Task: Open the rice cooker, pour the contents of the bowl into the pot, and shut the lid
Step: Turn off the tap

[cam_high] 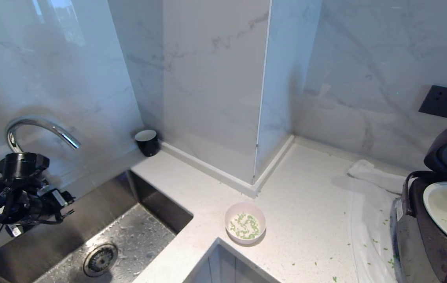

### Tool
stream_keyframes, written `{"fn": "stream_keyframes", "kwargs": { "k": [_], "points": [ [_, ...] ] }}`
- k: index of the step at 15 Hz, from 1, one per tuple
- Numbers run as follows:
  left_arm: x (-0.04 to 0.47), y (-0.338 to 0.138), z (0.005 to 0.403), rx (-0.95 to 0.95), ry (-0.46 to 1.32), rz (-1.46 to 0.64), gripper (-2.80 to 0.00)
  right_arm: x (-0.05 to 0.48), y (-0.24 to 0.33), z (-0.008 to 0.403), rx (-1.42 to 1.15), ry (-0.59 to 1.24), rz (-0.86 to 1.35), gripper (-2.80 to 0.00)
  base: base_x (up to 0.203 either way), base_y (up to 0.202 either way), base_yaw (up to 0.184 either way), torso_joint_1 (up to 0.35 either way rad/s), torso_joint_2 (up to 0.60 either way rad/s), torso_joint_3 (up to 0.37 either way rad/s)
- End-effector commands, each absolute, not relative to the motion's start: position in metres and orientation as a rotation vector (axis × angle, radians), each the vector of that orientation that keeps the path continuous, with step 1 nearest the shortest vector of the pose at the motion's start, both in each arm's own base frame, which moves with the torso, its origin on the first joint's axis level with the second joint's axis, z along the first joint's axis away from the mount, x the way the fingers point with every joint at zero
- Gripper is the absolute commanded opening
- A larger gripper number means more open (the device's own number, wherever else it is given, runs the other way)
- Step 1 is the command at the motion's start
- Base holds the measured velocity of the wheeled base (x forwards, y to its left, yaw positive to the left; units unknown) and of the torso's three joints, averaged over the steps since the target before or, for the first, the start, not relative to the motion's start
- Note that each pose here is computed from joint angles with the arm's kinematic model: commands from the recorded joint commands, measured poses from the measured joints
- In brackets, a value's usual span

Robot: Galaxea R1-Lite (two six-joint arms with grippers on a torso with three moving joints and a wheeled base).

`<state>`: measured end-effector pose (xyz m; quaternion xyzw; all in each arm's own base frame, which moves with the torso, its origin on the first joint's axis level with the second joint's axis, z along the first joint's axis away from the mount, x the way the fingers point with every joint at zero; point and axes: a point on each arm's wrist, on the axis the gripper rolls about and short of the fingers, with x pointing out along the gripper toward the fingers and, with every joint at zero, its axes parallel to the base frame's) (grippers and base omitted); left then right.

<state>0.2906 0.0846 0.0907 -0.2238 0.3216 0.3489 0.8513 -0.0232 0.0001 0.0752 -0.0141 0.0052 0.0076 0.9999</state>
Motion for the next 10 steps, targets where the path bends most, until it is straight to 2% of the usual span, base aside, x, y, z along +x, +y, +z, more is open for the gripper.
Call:
{"fn": "stream_keyframes", "kwargs": {
  "k": [1, 10],
  "points": [
    [0.294, 0.113, 0.080, -0.485, 0.669, 0.803, -2.80, -0.023, 0.000, 0.075, -0.029, 0.010, 0.017, -2.80, 0.000, 0.000, 0.000, 0.000, 0.00, 0.000],
    [0.331, 0.135, 0.070, -0.503, 0.643, 0.779, -2.80, -0.023, 0.000, 0.075, -0.029, 0.011, 0.015, -2.80, 0.000, 0.000, 0.000, 0.000, 0.00, 0.000]
  ]
}}
